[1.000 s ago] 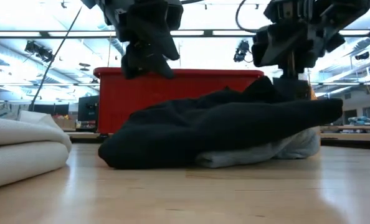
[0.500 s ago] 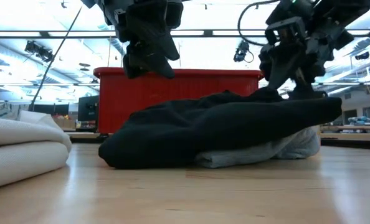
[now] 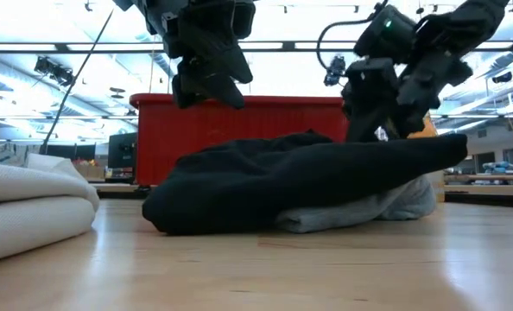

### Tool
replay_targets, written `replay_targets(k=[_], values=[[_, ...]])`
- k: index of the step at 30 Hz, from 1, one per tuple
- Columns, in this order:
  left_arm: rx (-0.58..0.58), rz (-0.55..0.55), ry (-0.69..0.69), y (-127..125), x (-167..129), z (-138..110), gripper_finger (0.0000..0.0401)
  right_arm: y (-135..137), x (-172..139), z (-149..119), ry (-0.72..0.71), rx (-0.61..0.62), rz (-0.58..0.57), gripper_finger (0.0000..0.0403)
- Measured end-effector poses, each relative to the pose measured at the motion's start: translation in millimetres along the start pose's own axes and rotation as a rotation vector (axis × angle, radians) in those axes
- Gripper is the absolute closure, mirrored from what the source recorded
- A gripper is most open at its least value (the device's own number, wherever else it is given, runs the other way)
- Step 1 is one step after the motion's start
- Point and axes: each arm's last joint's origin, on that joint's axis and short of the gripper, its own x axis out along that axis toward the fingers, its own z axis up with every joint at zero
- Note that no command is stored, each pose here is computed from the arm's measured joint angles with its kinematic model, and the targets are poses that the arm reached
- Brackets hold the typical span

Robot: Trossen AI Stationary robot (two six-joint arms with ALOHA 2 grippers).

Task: Fold laundry
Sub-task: Remove the black t-shirt from the red organizer bin

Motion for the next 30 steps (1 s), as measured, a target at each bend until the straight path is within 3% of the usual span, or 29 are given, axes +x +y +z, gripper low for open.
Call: replay_targets(k=[4,10,12,15,23,30], values=[[-0.001,0.003,0.000,1,0,1,0.0229,-6,10,3,0.041,0.015,0.021,0.0151],[-0.012,0.007,-0.003,3,0,2,0.0229,-2,2,5,0.043,0.013,0.062,0.0337],[-0.014,0.009,-0.001,3,0,2,0.0229,4,-7,6,0.028,-0.003,0.100,0.0379],[-0.028,0.008,0.000,3,0,2,0.0229,12,-27,8,0.019,0.004,0.122,0.0376],[-0.034,-0.014,-0.043,1,-15,7,0.0229,46,-80,22,0.049,-0.045,0.047,0.0381],[-0.028,-0.039,-0.081,-2,-25,11,0.0229,68,-93,42,0.137,-0.083,0.015,0.0382]])
